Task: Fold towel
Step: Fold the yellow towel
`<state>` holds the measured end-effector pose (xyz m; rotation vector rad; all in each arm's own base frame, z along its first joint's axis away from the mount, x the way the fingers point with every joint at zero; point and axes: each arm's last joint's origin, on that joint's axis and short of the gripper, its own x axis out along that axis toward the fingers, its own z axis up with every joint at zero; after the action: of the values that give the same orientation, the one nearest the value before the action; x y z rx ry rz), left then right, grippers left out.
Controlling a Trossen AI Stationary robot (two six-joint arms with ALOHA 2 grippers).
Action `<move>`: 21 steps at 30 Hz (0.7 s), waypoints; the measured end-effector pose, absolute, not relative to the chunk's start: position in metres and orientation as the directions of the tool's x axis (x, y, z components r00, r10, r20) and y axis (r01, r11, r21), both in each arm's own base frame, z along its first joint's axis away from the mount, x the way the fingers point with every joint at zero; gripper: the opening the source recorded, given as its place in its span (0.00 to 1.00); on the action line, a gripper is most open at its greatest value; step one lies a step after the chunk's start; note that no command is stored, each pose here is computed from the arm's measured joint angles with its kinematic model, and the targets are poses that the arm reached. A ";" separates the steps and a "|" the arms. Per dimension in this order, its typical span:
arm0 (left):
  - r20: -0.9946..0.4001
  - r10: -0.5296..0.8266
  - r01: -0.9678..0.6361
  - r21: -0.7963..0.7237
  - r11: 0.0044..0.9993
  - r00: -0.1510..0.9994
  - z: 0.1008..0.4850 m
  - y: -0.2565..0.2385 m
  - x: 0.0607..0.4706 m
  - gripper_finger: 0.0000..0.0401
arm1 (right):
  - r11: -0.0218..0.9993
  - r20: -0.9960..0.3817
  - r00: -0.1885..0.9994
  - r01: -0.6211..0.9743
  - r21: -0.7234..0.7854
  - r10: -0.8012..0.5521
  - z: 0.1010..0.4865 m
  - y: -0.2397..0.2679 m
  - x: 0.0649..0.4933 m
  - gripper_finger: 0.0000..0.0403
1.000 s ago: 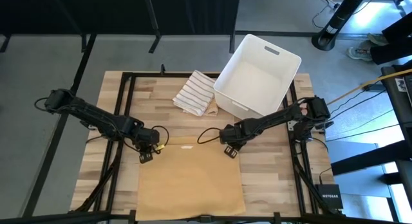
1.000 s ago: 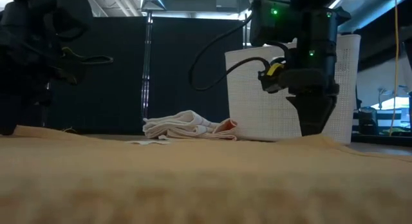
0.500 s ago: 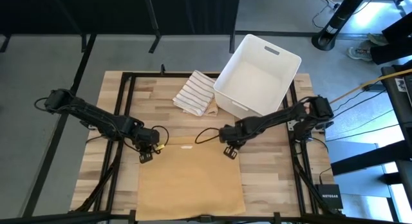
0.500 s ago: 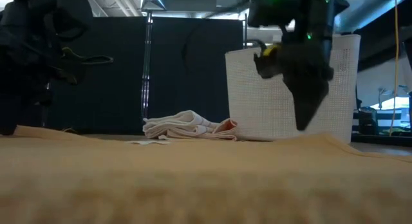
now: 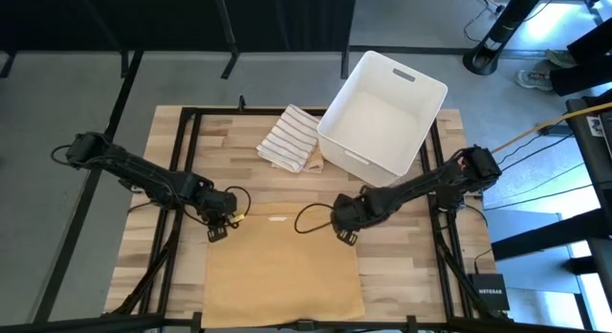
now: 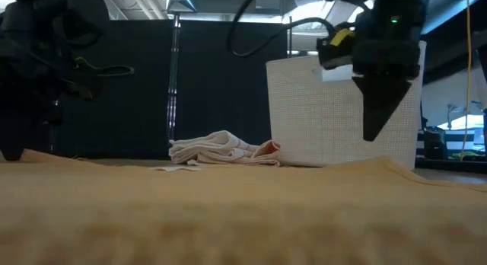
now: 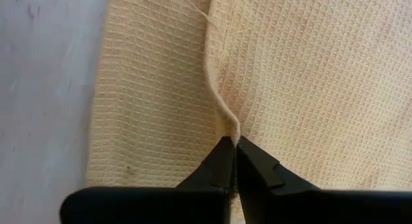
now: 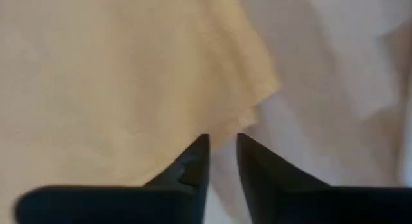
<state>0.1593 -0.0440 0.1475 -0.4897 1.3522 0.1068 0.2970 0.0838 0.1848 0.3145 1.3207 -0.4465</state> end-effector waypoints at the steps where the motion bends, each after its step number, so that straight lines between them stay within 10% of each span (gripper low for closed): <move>1: -0.952 -0.202 -0.352 -0.275 0.895 0.229 0.147 -0.044 0.159 0.01 | 0.870 -0.968 0.181 0.489 -0.063 -0.172 0.185 0.087 0.294 0.23; 8: -0.952 -0.199 -0.364 -0.275 0.890 0.231 0.147 -0.044 0.159 0.02 | 0.897 -0.938 0.204 0.403 -0.181 -0.281 0.157 0.115 0.266 0.39; 21: -0.953 -0.195 -0.373 -0.273 0.887 0.232 0.147 -0.044 0.159 0.01 | 0.930 -0.744 0.558 0.205 -0.305 -0.367 0.129 0.132 0.263 0.37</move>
<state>0.1594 -0.0437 0.1474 -0.5032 1.3477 0.1293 0.2630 0.1323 0.1294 -0.1916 0.9195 -0.3395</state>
